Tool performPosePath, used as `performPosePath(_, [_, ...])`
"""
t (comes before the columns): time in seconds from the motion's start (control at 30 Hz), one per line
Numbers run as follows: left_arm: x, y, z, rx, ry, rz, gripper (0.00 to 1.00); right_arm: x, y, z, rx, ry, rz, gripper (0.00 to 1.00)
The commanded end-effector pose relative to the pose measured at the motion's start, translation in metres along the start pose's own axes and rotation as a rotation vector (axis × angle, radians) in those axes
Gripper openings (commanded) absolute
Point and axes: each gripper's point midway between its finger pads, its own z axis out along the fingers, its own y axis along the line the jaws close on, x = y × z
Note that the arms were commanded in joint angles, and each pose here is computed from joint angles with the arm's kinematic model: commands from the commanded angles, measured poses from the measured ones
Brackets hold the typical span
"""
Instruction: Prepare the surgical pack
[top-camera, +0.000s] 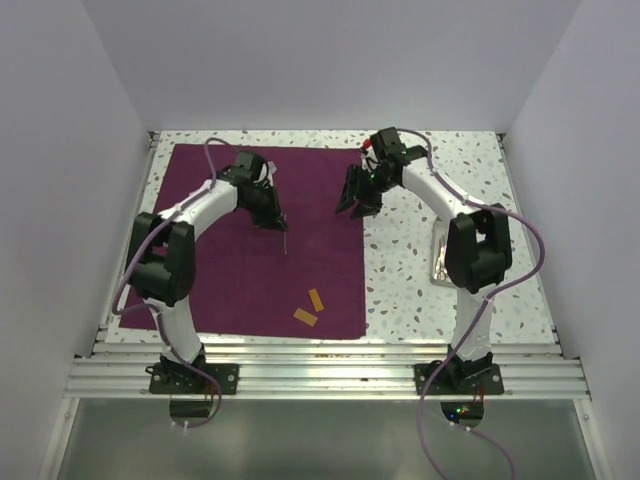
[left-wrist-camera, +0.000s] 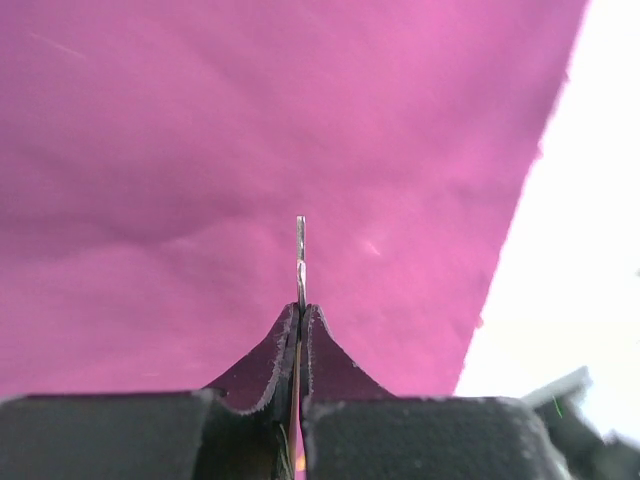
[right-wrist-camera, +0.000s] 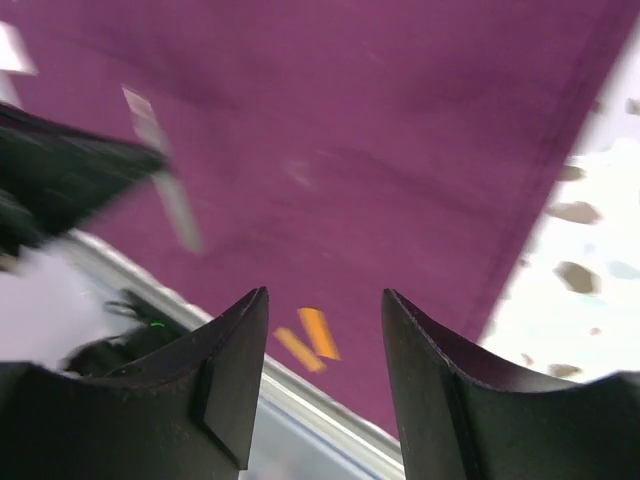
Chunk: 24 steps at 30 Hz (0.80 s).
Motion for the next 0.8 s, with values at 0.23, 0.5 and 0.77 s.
performPosePath(0.23, [0.028, -0.109, -0.062, 0.66, -0.08, 0.258, 0.0, -0.001, 0.086, 0.011, -0.277, -0.035, 0.076, 0.53])
performPosePath(0.5, [0.042, -0.123, -0.071, 0.683, -0.057, 0.264, 0.0, 0.015, 0.097, 0.019, -0.257, -0.027, 0.026, 0.5])
performPosePath(0.77, [0.041, -0.124, -0.074, 0.666, -0.065, 0.268, 0.0, 0.036, 0.084, 0.026, -0.207, 0.009, 0.043, 0.0])
